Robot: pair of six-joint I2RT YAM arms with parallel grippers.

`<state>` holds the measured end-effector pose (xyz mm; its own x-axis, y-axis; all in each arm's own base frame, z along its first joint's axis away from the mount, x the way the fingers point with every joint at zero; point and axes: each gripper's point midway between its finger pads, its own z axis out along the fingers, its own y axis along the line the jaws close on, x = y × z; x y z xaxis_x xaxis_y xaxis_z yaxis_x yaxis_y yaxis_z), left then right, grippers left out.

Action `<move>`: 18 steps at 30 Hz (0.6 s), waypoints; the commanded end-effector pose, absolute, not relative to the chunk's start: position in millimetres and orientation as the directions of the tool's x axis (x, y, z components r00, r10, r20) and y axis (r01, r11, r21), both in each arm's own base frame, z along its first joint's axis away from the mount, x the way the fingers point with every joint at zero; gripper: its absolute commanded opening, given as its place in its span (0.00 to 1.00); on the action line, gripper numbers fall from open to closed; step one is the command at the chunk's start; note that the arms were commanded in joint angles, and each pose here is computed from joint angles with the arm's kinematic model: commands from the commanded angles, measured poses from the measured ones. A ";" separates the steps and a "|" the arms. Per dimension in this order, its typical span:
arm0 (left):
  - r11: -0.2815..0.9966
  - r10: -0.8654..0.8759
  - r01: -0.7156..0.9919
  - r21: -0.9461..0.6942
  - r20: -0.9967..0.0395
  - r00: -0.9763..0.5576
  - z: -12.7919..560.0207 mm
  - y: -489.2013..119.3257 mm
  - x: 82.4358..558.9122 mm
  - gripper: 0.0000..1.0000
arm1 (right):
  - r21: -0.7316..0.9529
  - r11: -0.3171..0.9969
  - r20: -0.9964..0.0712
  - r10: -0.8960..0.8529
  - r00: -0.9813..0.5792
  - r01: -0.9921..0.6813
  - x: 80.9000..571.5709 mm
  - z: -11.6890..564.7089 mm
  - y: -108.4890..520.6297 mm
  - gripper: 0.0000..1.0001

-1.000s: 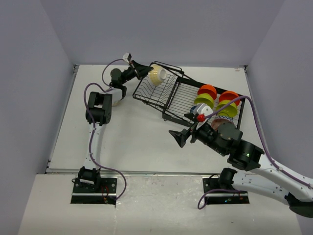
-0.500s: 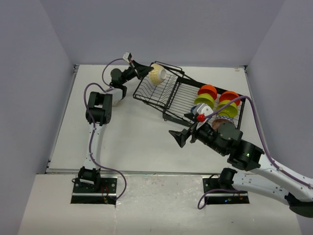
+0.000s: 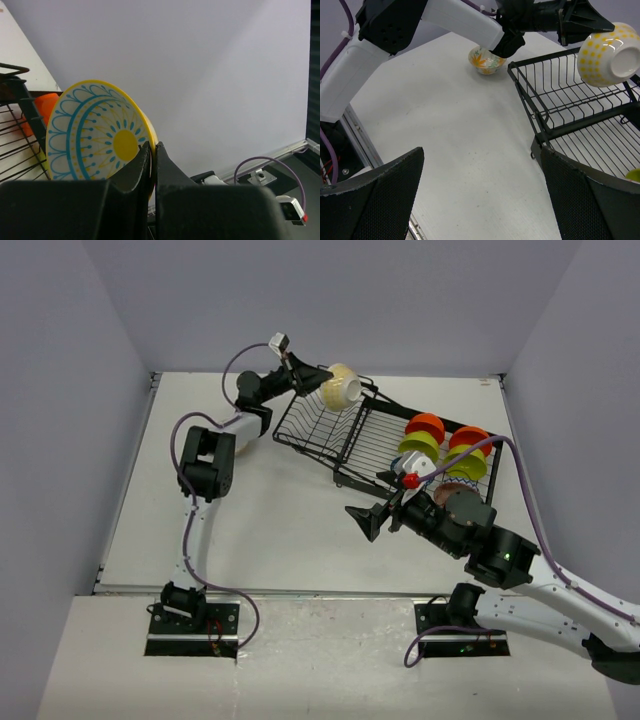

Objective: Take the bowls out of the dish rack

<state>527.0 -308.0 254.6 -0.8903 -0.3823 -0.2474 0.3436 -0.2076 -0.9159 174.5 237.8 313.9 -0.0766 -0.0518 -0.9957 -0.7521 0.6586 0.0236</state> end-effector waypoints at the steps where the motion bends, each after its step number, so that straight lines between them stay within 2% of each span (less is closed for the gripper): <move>1: -0.245 -0.409 0.548 -0.800 -0.427 -0.806 339.6 -295.7 502.0 0.00 | 0.014 0.663 -0.999 -0.029 -0.045 -0.748 176.4 321.5 236.4 0.99; 3: -0.221 -0.419 0.599 -0.769 -0.480 -0.771 358.3 -291.7 496.6 0.00 | 0.015 0.668 -0.999 -0.026 -0.043 -0.744 177.1 322.3 235.4 0.99; 5: -0.134 -0.440 0.660 -0.740 -0.552 -0.708 378.3 -285.7 497.0 0.00 | 0.017 0.676 -0.999 -0.024 -0.045 -0.737 178.4 322.4 234.3 0.99; 7: 0.014 -0.454 0.668 -0.744 -0.600 -0.659 373.3 -280.0 513.2 0.00 | 0.019 0.681 -0.999 -0.017 -0.041 -0.732 178.9 324.0 232.5 0.99; 8: 0.072 -0.468 0.699 -0.711 -0.644 -0.606 395.9 -270.9 509.1 0.00 | 0.019 0.688 -0.999 -0.014 -0.039 -0.726 179.9 324.2 231.1 0.99; 9: 0.204 -0.465 0.675 -0.709 -0.677 -0.570 384.9 -263.3 524.3 0.00 | 0.022 0.696 -0.999 -0.006 -0.036 -0.717 180.9 325.5 228.8 0.99; 11: 0.350 -0.468 0.667 -0.658 -0.740 -0.484 406.9 -248.9 523.4 0.00 | 0.027 0.702 -0.999 0.004 -0.034 -0.712 181.2 327.2 226.9 0.99; 12: 0.442 -0.453 0.580 -0.685 -0.728 -0.514 395.4 -240.2 526.2 0.00 | 0.027 0.706 -0.999 0.005 -0.033 -0.708 182.0 326.9 226.1 0.99; 13: 0.580 -0.443 0.533 -0.616 -0.788 -0.428 392.3 -223.5 537.6 0.00 | 0.027 0.711 -1.000 0.010 -0.029 -0.702 182.8 327.1 224.9 0.99; 15: 0.686 -0.431 0.457 -0.566 -0.822 -0.372 405.2 -200.8 525.6 0.00 | 0.024 0.738 -1.000 0.010 -0.025 -0.675 187.4 326.5 219.7 0.99; 16: 0.792 -0.401 0.324 -0.517 -0.841 -0.363 378.8 -179.3 527.6 0.00 | 0.025 0.744 -1.000 0.013 -0.023 -0.668 188.3 327.6 218.1 0.99; 17: 0.872 -0.399 0.165 -0.461 -0.865 -0.305 382.6 -146.1 517.8 0.00 | 0.023 0.753 -1.000 0.010 -0.023 -0.658 189.9 326.6 216.2 0.99; 18: 0.885 -0.368 0.162 -0.437 -0.869 -0.332 376.0 -145.6 506.2 0.00 | 0.024 0.755 -1.000 0.012 -0.024 -0.655 190.2 326.6 215.8 0.99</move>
<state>526.1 -210.5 414.2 -0.3835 -0.5310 -0.7556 0.4629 0.5974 -0.6548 181.6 223.5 313.9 -0.0618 -0.0283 -0.9977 -0.6996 0.7142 0.0230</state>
